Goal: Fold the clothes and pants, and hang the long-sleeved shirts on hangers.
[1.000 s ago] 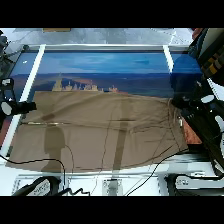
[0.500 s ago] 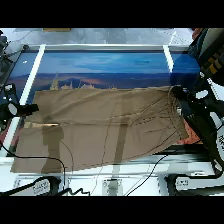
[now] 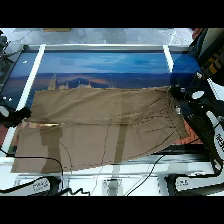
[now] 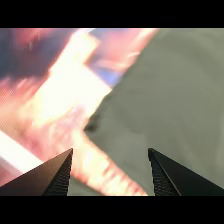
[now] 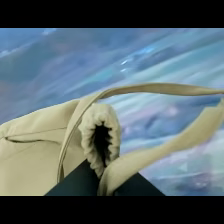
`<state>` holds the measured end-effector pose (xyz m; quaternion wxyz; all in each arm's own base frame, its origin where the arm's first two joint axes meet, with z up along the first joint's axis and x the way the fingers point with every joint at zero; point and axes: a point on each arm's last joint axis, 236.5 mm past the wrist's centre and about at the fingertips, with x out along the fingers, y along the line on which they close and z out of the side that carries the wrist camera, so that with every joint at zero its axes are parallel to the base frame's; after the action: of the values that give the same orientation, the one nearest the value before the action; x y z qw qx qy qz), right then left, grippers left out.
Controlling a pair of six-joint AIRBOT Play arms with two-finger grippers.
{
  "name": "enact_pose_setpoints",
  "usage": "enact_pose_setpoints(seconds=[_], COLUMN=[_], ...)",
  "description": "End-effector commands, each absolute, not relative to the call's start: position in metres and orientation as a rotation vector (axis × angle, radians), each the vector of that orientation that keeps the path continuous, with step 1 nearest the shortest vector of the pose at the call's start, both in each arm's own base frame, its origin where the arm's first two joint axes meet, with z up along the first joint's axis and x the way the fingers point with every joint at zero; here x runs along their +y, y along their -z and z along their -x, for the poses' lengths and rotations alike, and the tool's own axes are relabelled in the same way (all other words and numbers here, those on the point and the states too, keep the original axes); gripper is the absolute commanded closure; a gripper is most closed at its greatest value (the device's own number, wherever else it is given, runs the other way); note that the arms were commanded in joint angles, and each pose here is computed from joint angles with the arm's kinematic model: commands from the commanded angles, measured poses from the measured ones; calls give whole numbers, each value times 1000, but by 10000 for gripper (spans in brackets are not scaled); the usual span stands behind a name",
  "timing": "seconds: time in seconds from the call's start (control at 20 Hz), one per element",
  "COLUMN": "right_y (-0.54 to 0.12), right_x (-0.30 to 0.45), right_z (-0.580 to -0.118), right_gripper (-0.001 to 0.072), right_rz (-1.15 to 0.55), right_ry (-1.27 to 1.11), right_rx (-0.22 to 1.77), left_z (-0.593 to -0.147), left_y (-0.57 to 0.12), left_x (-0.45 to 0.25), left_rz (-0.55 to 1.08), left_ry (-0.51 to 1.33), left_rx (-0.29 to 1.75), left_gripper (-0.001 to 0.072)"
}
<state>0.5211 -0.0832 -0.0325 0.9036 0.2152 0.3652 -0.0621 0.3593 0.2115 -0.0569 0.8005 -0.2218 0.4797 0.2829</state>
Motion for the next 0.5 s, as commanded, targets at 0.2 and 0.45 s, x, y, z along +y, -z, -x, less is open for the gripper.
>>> enact_pose_setpoints(seconds=[0.2,0.45], right_y=[34,34], right_x=[-81,-82], right_z=[-520,-521], right_gripper=[690,690], right_rz=[-448,-447], right_ry=[124,126], right_rx=[762,760], left_z=[-365,-385], left_y=[71,100], left_x=[212,205], left_rz=[786,809], left_ry=[-614,-605], left_rx=[963,952], left_gripper=[223,231])
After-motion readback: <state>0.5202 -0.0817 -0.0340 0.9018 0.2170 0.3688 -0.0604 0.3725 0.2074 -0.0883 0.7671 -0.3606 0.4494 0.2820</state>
